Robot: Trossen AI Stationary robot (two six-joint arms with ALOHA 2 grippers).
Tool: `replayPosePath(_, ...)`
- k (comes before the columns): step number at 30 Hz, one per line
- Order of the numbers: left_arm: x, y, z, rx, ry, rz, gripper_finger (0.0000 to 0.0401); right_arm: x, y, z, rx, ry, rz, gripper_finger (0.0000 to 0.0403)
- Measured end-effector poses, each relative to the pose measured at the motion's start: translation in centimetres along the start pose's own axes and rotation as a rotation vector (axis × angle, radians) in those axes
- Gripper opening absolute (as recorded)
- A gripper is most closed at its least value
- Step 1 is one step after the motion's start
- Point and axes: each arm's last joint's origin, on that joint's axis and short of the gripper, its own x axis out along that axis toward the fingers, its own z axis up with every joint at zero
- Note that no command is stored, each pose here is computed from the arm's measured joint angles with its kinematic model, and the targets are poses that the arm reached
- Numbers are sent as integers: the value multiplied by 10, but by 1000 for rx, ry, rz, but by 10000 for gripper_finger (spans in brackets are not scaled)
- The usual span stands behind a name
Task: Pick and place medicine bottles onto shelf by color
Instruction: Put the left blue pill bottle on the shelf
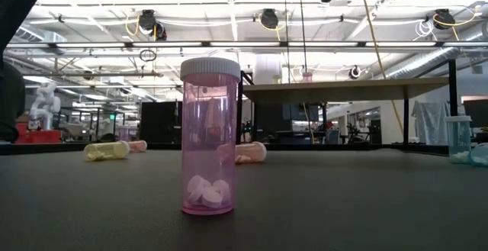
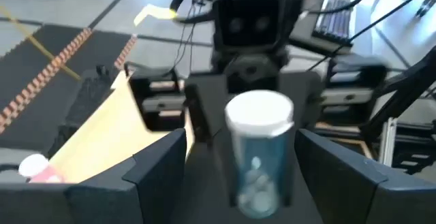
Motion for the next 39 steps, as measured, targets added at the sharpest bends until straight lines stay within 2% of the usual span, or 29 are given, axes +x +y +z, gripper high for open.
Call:
replayPosePath(4,2,0,-1,-7,2,-6,271,0,1,4,-9,-36,10,95)
replayPosePath(6,4,0,-2,-9,6,-14,257,0,1,4,-10,-40,11,95)
replayPosePath(13,3,-1,-1,-4,1,-16,150,0,1,3,-8,-32,8,95)
replayPosePath(17,3,0,0,-47,-2,-17,113,0,1,3,-22,-27,20,96)
replayPosePath(29,3,0,-1,-46,-1,-17,108,0,1,1,-6,2,46,104)
replayPosePath(39,3,2,1,-40,-14,5,103,0,-2,-11,44,114,-5,190)
